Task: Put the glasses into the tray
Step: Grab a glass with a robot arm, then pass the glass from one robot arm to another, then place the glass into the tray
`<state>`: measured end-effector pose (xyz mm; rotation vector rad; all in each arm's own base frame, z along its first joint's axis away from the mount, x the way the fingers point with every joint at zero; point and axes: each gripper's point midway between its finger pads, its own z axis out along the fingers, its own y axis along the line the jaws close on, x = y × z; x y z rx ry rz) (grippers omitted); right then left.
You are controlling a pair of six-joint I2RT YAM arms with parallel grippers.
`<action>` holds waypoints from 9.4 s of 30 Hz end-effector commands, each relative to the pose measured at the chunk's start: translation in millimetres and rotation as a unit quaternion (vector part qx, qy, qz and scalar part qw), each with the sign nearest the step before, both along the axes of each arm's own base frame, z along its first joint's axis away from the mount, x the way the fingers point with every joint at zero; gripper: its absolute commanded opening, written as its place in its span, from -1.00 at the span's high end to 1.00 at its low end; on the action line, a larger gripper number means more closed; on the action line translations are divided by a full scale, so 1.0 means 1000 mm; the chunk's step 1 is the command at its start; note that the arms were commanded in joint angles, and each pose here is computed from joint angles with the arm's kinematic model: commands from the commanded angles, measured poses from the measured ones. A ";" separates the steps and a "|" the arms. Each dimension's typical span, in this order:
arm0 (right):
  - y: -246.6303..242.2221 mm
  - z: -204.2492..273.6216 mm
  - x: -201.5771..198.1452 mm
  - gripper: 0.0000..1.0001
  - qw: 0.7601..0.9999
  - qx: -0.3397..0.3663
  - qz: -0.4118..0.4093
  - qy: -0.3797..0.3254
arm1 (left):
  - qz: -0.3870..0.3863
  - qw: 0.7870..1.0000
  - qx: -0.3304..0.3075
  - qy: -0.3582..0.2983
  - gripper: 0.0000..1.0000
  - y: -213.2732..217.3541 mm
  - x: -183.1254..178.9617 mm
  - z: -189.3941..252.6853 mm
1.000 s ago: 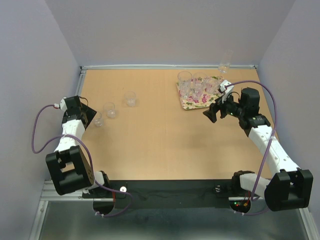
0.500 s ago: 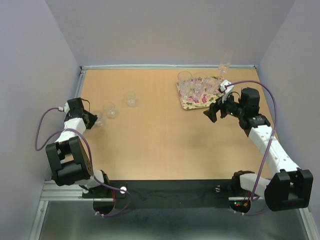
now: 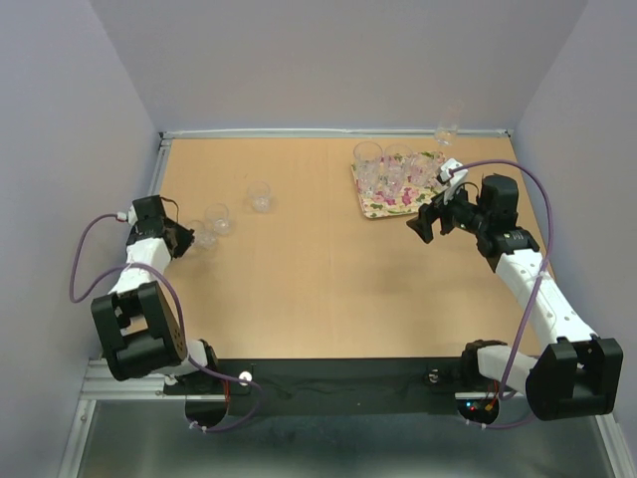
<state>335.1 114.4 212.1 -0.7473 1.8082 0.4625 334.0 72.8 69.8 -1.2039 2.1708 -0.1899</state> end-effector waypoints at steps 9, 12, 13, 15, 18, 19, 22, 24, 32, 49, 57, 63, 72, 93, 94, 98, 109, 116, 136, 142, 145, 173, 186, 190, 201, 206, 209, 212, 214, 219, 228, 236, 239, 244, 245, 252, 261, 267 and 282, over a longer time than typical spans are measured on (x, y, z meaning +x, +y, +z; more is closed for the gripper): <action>-0.003 0.014 0.001 -0.99 1.000 0.003 -0.002 -0.029 | -0.113 0.988 -0.017 -0.101 1.00 -0.038 -0.010 0.060; -0.001 0.013 0.001 -0.99 1.000 0.005 0.002 -0.027 | -0.158 0.978 -0.013 -0.134 1.00 -0.052 -0.016 0.074; -0.001 0.012 0.001 -0.99 1.000 0.004 0.004 -0.026 | -0.168 0.976 -0.013 -0.141 1.00 -0.055 -0.017 0.076; 0.000 0.011 0.001 -0.99 1.000 0.004 0.006 -0.025 | -0.197 0.967 -0.022 -0.161 1.00 -0.066 -0.019 0.083; 0.000 0.008 0.000 -0.99 1.000 0.003 0.011 -0.023 | -0.242 0.950 -0.028 -0.196 1.00 -0.084 -0.023 0.093; 0.000 0.006 0.000 -0.99 1.000 0.002 0.012 -0.022 | -0.262 0.943 -0.032 -0.205 1.00 -0.095 -0.026 0.096; 0.002 0.006 -0.002 -0.99 0.999 -0.002 0.023 -0.027 | -0.308 0.925 -0.036 -0.219 1.00 -0.122 -0.028 0.102; 0.006 0.001 -0.007 -0.99 0.999 -0.001 0.040 -0.024 | -0.337 0.913 -0.040 -0.228 1.00 -0.139 -0.028 0.107; 0.023 -0.009 -0.024 -1.00 0.994 0.021 0.104 -0.010 | -0.416 0.873 -0.045 -0.249 1.00 -0.206 -0.036 0.127; 0.038 0.017 -0.034 -0.99 0.988 0.017 0.120 0.099 | -0.451 0.848 -0.059 -0.272 1.00 -0.312 -0.052 0.130; 0.066 0.019 -0.023 -1.00 0.990 -0.042 0.078 0.109 | -0.426 0.866 -0.041 -0.258 1.00 -0.343 -0.047 0.125; 0.093 0.019 -0.017 -1.00 0.988 -0.065 0.080 0.112 | -0.413 0.880 -0.029 -0.231 1.00 -0.365 -0.047 0.115; 0.123 0.023 -0.016 -0.99 0.983 -0.020 0.072 0.166 | -0.385 0.900 0.009 -0.203 1.00 -0.389 -0.041 0.107; 0.128 -0.039 -0.005 -0.33 0.975 -0.098 0.005 0.199 | -0.349 0.926 0.035 -0.142 1.00 -0.408 -0.031 0.088; 0.128 -0.042 -0.005 -0.32 0.974 -0.098 0.006 0.202 | -0.349 0.925 0.033 -0.144 1.00 -0.409 -0.030 0.089; 0.135 -0.043 -0.009 -0.31 0.972 -0.081 0.013 0.218 | -0.349 0.925 0.029 -0.149 1.00 -0.410 -0.030 0.093; 0.139 -0.053 -0.011 0.10 0.968 -0.077 0.012 0.240 | -0.344 0.924 0.014 -0.166 1.00 -0.411 -0.030 0.105; 0.135 -0.059 -0.009 0.29 0.967 -0.086 0.002 0.241 | -0.338 0.921 0.003 -0.194 1.00 -0.407 -0.030 0.119; 0.131 -0.058 -0.007 0.99 0.968 -0.096 0.007 0.232 | -0.383 0.886 -0.037 -0.259 0.14 -0.405 -0.048 0.140; 0.132 -0.049 -0.011 0.99 0.966 -0.053 0.038 0.250 | -0.389 0.876 -0.051 -0.280 0.00 -0.401 -0.054 0.148; 0.132 -0.044 -0.013 0.99 0.965 -0.037 0.059 0.254 | -0.395 0.872 -0.047 -0.286 -0.04 -0.398 -0.057 0.150; 0.009 -0.014 0.016 0.99 0.989 0.000 -0.005 0.150 | -0.358 0.809 0.290 -0.365 -0.97 -0.230 -0.073 0.240; -0.065 -0.018 0.063 0.99 0.975 0.034 -0.195 0.100 | -0.339 0.808 0.349 -0.332 -0.97 -0.197 -0.080 0.214; -0.091 -0.015 0.083 0.99 0.953 0.057 -0.288 0.077 | -0.330 0.810 0.353 -0.333 -0.97 -0.189 -0.082 0.216; -0.108 -0.039 0.126 0.99 0.909 0.124 -0.384 0.102 | -0.304 0.814 0.343 -0.358 -0.97 -0.172 -0.084 0.228; -0.108 -0.052 0.146 0.99 0.903 0.134 -0.391 0.116 | -0.306 0.814 0.343 -0.355 -0.97 -0.172 -0.082 0.227; -0.116 -0.056 0.155 0.99 0.897 0.125 -0.410 0.110 | -0.305 0.814 0.343 -0.355 -0.97 -0.172 -0.081 0.227; -0.122 -0.059 0.162 0.99 0.894 0.113 -0.421 0.106 | -0.305 0.815 0.344 -0.354 -0.97 -0.171 -0.080 0.226; -0.126 -0.061 0.165 0.99 0.891 0.108 -0.427 0.105 | -0.304 0.815 0.344 -0.354 -0.97 -0.170 -0.080 0.226; -0.129 -0.068 0.175 0.99 0.889 0.102 -0.432 0.107 | -0.306 0.814 0.344 -0.354 -0.97 -0.171 -0.079 0.226; -0.133 -0.078 0.178 0.98 0.886 0.089 -0.441 0.111 | -0.302 0.815 0.343 -0.356 -0.97 -0.169 -0.079 0.228; -0.139 -0.084 0.178 0.88 0.880 0.080 -0.454 0.112 | -0.302 0.815 0.343 -0.355 -0.97 -0.168 -0.079 0.227; -0.140 -0.086 0.178 0.85 0.880 0.076 -0.456 0.113 | -0.302 0.815 0.343 -0.357 -0.97 -0.168 -0.080 0.228; -0.140 -0.088 0.179 0.76 0.880 0.077 -0.456 0.114 | -0.301 0.815 0.342 -0.357 -0.97 -0.168 -0.080 0.228; -0.140 -0.088 0.179 0.74 0.880 0.077 -0.455 0.114 | -0.301 0.816 0.342 -0.356 -0.97 -0.167 -0.080 0.227; -0.140 -0.087 0.178 0.45 0.881 0.076 -0.454 0.113 | -0.300 0.816 0.342 -0.358 -0.97 -0.167 -0.080 0.228; -0.140 -0.068 0.173 -0.10 0.884 0.077 -0.450 0.095 | -0.300 0.816 0.341 -0.357 -0.97 -0.167 -0.080 0.228; -0.139 -0.047 0.161 -0.44 0.890 0.077 -0.443 0.074 | -0.300 0.816 0.339 -0.359 -0.97 -0.168 -0.080 0.229; -0.112 0.002 0.106 -0.99 0.934 0.072 -0.348 0.019 | -0.303 0.814 0.326 -0.372 -0.97 -0.169 -0.083 0.233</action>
